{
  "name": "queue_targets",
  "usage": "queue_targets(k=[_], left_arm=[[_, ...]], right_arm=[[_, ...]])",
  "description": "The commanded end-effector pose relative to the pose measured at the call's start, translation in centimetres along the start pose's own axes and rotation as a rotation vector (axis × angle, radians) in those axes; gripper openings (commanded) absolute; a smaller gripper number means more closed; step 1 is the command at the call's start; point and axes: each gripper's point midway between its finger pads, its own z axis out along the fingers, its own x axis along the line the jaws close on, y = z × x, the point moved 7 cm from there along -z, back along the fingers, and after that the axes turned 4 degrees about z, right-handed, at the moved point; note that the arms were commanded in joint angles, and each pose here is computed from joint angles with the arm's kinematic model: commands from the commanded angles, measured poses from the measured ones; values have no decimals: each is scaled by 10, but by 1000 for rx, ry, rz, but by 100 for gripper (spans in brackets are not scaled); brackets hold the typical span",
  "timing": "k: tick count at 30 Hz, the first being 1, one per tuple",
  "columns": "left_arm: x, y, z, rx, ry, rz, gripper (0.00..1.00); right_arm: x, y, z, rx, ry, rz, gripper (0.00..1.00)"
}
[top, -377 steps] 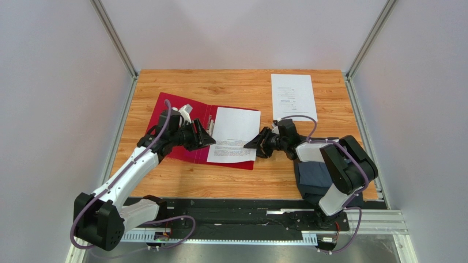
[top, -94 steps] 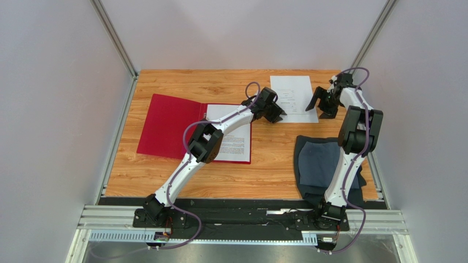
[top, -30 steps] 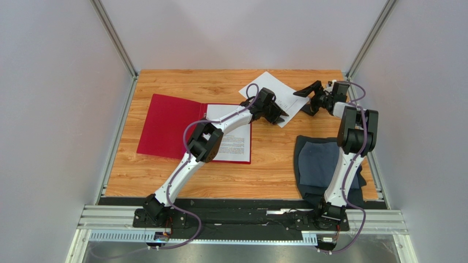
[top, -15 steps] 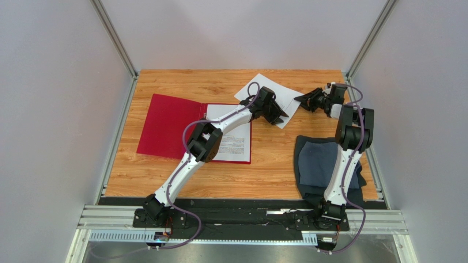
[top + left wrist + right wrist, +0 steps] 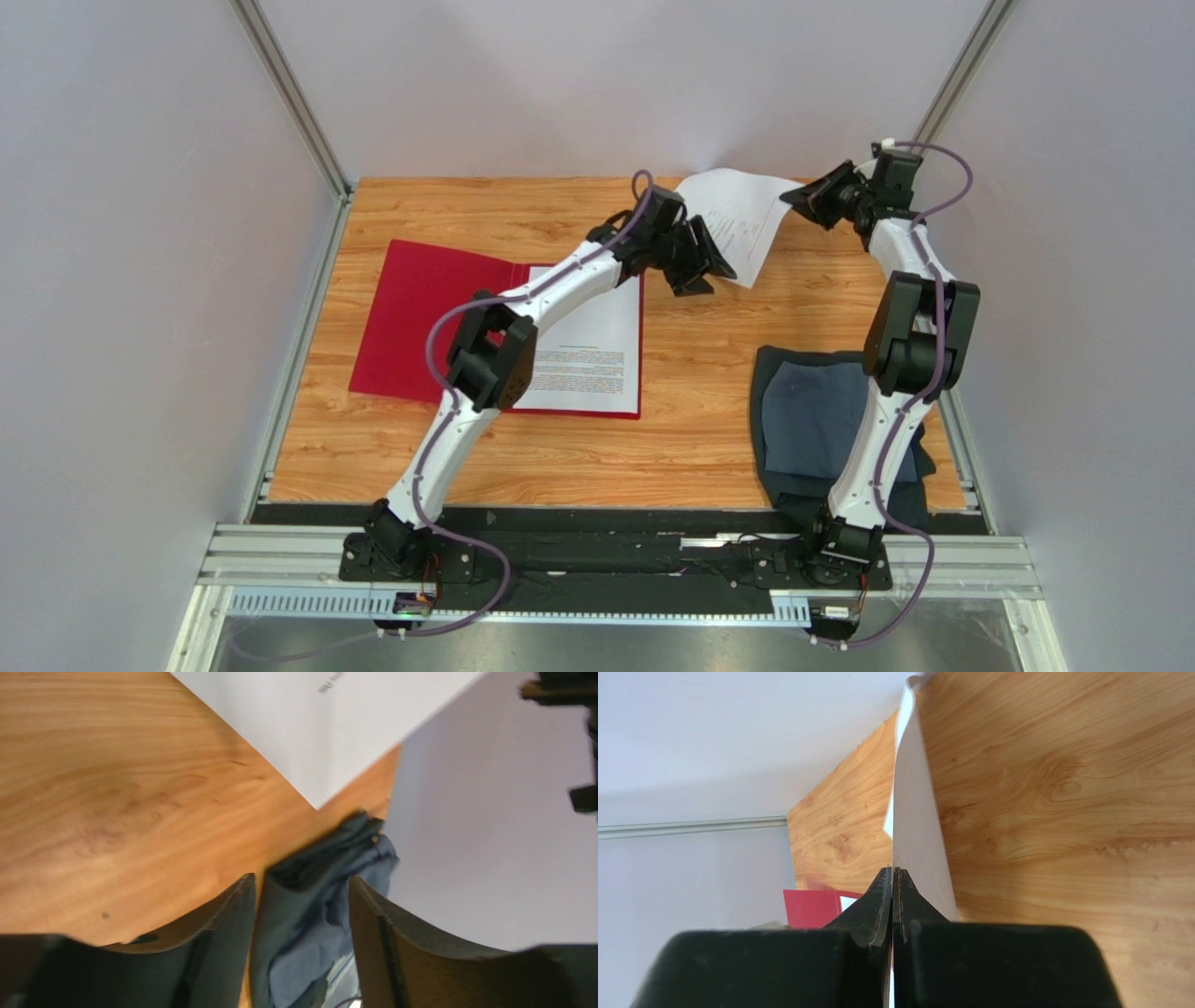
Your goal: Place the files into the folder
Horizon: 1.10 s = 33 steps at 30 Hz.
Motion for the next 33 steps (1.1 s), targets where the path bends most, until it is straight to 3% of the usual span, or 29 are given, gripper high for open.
queue_targets(k=[1, 3, 5, 6, 8, 9, 10, 15, 19, 24, 33], left_arm=[[-93, 0, -116, -58, -231, 253, 71], [-111, -6, -156, -93, -278, 319, 74], [-95, -18, -172, -77, -224, 377, 75], [-107, -23, -204, -117, -252, 417, 75], [-81, -36, -216, -110, -210, 443, 76], [-86, -41, -247, -153, -235, 470, 76], [-61, -51, -247, -129, -190, 471, 76], [-20, -82, -315, -193, -173, 490, 77], [20, -107, -336, -203, -129, 461, 79], [38, -114, -357, -239, -113, 461, 79], [65, -115, -345, -220, -144, 352, 80]], right_arm=[[73, 6, -43, -90, 41, -20, 0], [96, 4, -56, -126, 95, 12, 0], [99, -6, -58, -140, 118, 123, 0], [103, -9, -60, -163, 123, 161, 0], [119, -20, -59, -169, 165, 224, 0], [122, -24, -58, -177, 166, 247, 0], [132, -32, -57, -173, 187, 256, 0], [138, -55, -43, -208, 226, 391, 0], [143, -83, -31, -230, 262, 470, 0], [152, -100, -29, -264, 301, 522, 0], [152, -121, -36, -307, 305, 591, 0]])
